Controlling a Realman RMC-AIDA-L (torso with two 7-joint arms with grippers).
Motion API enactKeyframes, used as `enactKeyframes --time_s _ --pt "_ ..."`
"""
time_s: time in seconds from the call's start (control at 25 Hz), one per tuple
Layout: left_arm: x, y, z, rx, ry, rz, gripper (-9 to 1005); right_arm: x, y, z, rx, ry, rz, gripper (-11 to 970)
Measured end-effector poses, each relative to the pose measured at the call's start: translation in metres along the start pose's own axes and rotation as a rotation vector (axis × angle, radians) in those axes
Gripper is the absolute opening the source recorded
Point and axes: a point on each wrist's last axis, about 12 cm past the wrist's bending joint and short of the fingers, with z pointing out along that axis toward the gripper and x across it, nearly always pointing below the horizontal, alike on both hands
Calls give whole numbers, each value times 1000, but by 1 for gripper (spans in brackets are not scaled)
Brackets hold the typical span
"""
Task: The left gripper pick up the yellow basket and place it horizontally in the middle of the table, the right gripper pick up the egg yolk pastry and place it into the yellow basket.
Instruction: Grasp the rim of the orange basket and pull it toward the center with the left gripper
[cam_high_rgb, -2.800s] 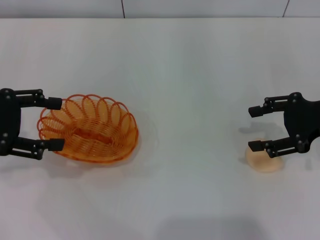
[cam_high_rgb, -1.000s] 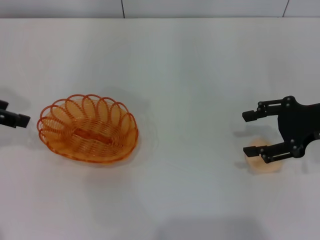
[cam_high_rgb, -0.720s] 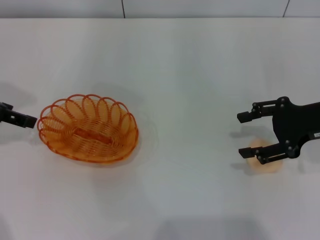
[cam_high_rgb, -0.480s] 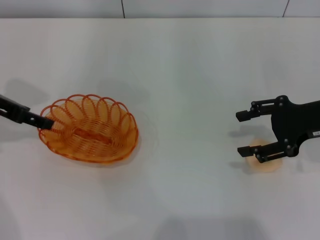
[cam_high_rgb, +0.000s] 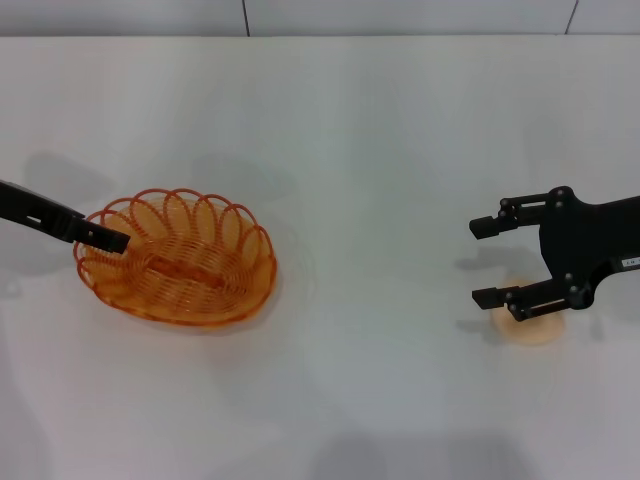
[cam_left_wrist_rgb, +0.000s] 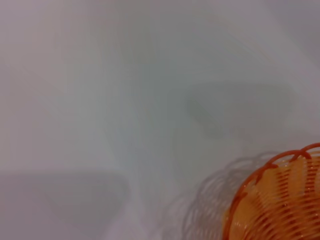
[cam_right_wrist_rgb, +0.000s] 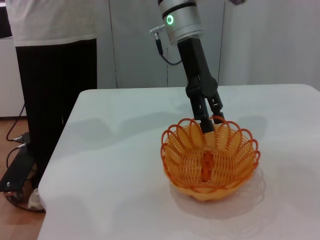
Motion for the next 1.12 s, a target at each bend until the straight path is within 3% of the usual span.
enactKeyframes --time_s 0.32,1.0,1.12 --pt "4 1 6 -2 2 -12 775 0 0 0 0 0 1 762" --pt "4 -1 12 2 -19 -17 99 -2 -1 -1 2 -6 -3 761" --pt "3 -3 12 25 -35 -20 82 -2 -1 -1 2 -7 -2 761"
